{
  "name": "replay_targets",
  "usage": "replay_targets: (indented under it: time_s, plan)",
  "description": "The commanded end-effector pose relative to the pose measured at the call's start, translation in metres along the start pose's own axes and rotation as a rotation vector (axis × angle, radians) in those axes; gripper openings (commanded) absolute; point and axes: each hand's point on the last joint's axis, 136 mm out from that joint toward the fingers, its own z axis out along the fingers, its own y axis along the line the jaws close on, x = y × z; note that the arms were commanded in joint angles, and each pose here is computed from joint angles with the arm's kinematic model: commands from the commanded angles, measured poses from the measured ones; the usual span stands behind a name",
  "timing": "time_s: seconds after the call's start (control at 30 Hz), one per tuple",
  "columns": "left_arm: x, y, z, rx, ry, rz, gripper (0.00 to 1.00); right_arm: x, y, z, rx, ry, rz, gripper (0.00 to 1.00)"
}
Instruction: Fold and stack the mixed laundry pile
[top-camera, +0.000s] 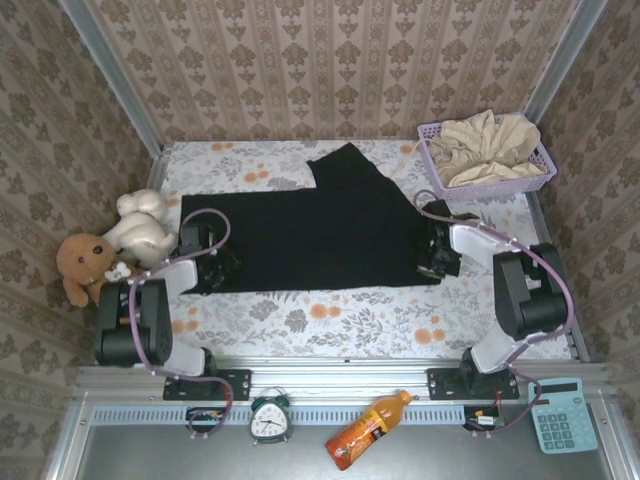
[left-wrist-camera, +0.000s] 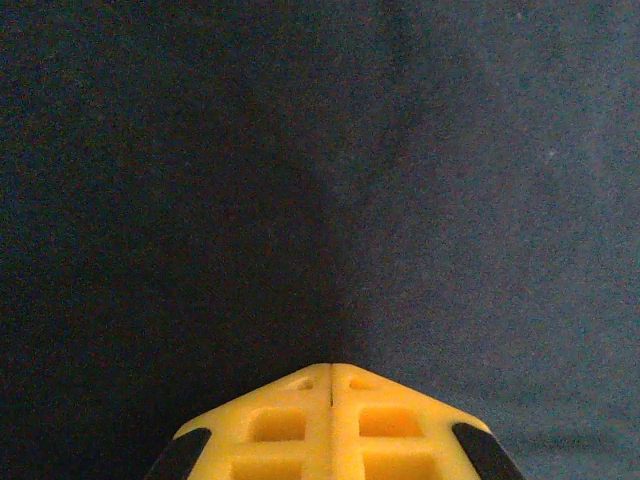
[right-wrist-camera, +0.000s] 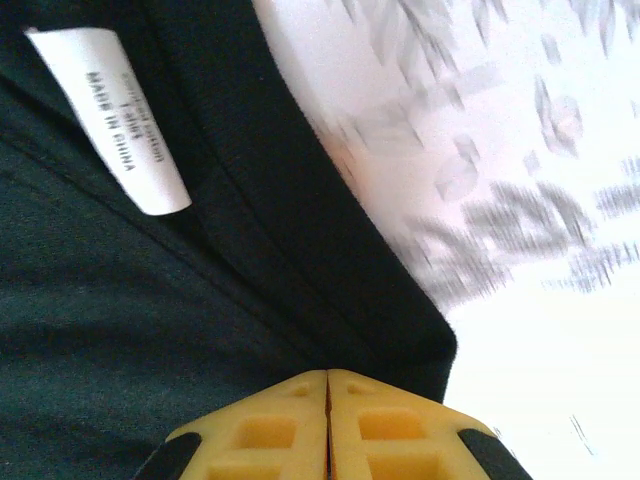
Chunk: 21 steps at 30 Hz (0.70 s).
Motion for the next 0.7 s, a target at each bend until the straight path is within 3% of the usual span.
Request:
replay_targets:
  time_s: [0.0,0.17,0.23,0.27,0.37,0.53,0.67]
  plan:
    - [0.035,0.031,-0.015,-0.103,0.041,-0.045,0.0,0.029,-0.022,0.001,0.056,0.061,0.008,0.1]
    - [0.022,0.014,-0.045,-0.07,-0.037,0.01,0.34,0.024,-0.017,-0.017,0.038,0.012,-0.011,0.11]
    - [0.009,-0.011,-0.056,-0.023,-0.081,0.053,0.41,0.004,-0.005,-0.041,0.025,-0.082,-0.055,0.19]
    - [0.004,-0.025,-0.06,0.007,-0.098,0.081,0.41,-0.005,0.008,-0.054,-0.008,-0.126,-0.077,0.29]
    - [0.004,-0.065,-0.057,0.084,-0.088,0.158,0.37,-0.017,0.063,-0.079,-0.147,-0.2,-0.154,0.43]
    - [0.035,-0.115,-0.029,0.176,-0.014,0.265,0.3,-0.015,0.142,-0.088,-0.318,-0.227,-0.219,0.47]
    - [0.069,-0.133,-0.004,0.195,0.066,0.323,0.28,0.001,0.173,-0.07,-0.351,-0.178,-0.256,0.47]
